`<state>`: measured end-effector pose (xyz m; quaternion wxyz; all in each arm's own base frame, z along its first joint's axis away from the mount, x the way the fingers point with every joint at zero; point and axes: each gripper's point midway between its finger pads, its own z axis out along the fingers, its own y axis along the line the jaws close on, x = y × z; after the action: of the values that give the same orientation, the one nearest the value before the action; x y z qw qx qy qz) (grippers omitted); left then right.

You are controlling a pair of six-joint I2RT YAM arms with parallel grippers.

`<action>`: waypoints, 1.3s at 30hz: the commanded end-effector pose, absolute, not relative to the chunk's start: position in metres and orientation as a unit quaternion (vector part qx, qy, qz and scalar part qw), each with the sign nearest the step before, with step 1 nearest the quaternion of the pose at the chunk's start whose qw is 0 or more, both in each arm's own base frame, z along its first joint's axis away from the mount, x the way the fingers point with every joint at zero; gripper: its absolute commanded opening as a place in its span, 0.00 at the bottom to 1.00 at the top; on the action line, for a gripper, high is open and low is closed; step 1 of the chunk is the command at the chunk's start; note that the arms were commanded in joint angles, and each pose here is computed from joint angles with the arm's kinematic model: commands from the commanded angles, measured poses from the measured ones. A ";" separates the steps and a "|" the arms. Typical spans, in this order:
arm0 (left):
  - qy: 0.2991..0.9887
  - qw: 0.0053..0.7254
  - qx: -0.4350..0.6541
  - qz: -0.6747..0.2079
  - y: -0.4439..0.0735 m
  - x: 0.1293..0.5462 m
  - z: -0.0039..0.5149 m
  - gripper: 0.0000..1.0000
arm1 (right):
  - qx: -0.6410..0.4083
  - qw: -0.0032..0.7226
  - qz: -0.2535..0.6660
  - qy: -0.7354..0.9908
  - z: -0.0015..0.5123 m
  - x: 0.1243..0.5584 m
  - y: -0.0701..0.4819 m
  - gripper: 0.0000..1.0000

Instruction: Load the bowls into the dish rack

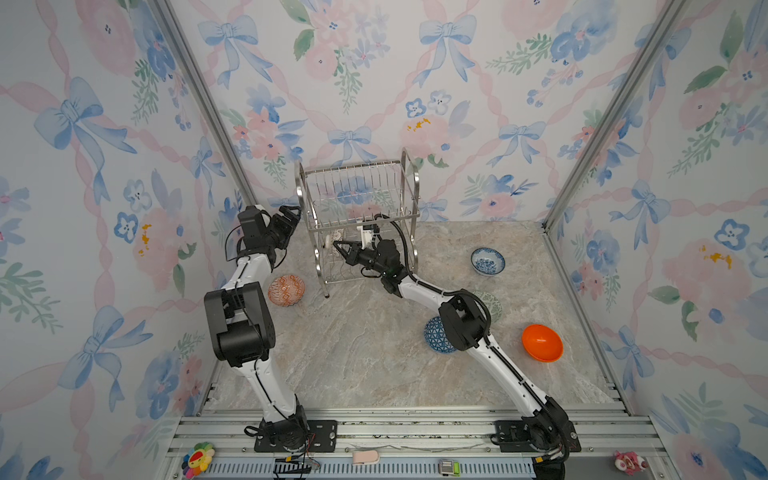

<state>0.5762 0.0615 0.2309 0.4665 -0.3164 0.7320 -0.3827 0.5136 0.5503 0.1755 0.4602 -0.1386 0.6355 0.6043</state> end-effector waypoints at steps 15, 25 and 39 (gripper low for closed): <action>0.770 0.413 -0.249 -0.418 -0.023 0.596 0.214 0.98 | -0.145 0.494 0.630 0.581 0.234 0.508 0.528 0.00; 0.783 0.395 -0.236 -0.418 -0.051 0.585 0.199 0.98 | -0.139 0.504 0.636 0.568 0.243 0.517 0.521 0.00; 0.770 0.418 -0.241 -0.418 -0.037 0.583 0.219 0.98 | -0.138 0.514 0.617 0.580 0.223 0.534 0.532 0.00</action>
<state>0.5861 -0.0429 0.1857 0.3872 -0.2612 0.7833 -0.4102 0.5289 0.5407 0.1869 0.4714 -0.1307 0.6178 0.6156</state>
